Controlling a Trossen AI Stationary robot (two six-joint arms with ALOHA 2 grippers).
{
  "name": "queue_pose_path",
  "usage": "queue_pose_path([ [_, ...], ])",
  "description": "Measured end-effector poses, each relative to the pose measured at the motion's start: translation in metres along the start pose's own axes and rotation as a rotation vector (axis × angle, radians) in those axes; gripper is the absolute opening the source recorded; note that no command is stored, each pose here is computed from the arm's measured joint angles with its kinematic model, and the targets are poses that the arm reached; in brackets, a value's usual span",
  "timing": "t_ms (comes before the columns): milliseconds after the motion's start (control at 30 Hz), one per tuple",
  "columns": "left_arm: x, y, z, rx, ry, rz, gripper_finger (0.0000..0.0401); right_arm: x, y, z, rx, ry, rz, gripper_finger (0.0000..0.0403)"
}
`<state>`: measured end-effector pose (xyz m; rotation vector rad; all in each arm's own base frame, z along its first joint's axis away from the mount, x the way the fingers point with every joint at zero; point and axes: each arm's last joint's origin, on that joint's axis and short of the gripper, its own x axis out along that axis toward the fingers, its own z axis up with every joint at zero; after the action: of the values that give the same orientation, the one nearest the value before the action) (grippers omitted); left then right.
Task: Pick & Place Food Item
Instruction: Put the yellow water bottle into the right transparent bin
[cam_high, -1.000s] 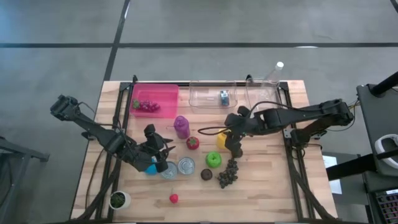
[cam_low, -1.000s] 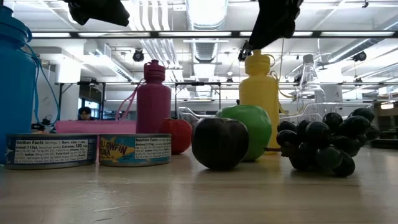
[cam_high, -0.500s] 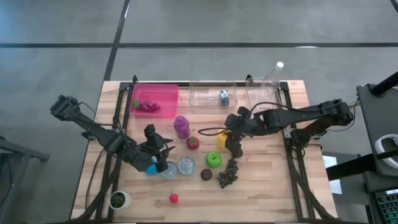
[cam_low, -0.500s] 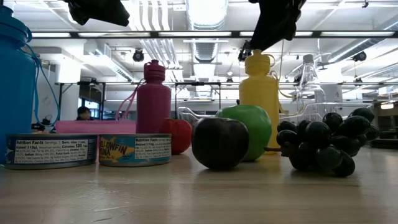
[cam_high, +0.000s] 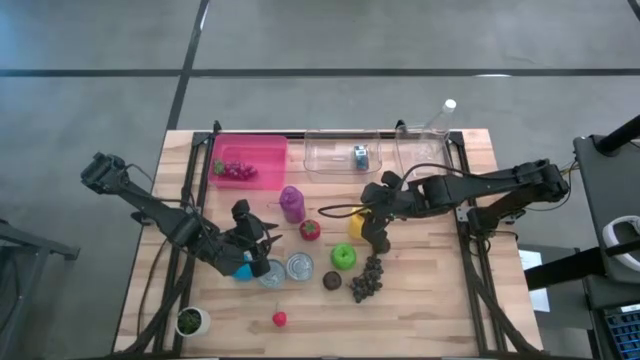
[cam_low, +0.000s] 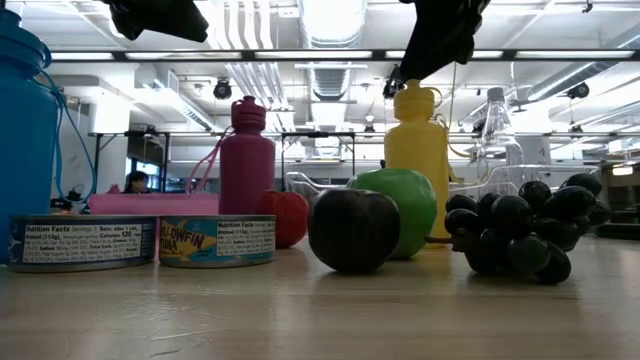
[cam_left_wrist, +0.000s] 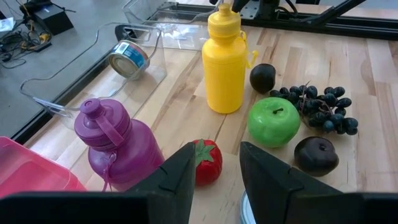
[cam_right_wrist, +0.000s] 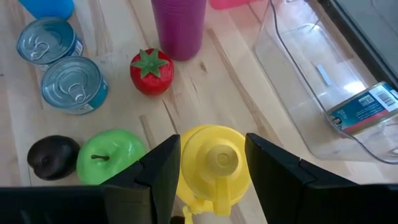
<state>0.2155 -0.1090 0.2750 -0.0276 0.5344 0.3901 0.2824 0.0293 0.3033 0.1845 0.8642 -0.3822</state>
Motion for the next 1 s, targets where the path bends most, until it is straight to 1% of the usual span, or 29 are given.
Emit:
queue_pose_path([
  [767,0.0,0.0001,0.0,0.003,0.0,0.0,0.0129,-0.0001,0.0001,0.0002,0.0,-0.003,-0.002,0.0178],
  [1000,0.0,0.0,0.0,0.003,0.0,0.0,0.0129,0.0042,0.0003,-0.0026,-0.004,0.009,-0.009,0.0178],
])
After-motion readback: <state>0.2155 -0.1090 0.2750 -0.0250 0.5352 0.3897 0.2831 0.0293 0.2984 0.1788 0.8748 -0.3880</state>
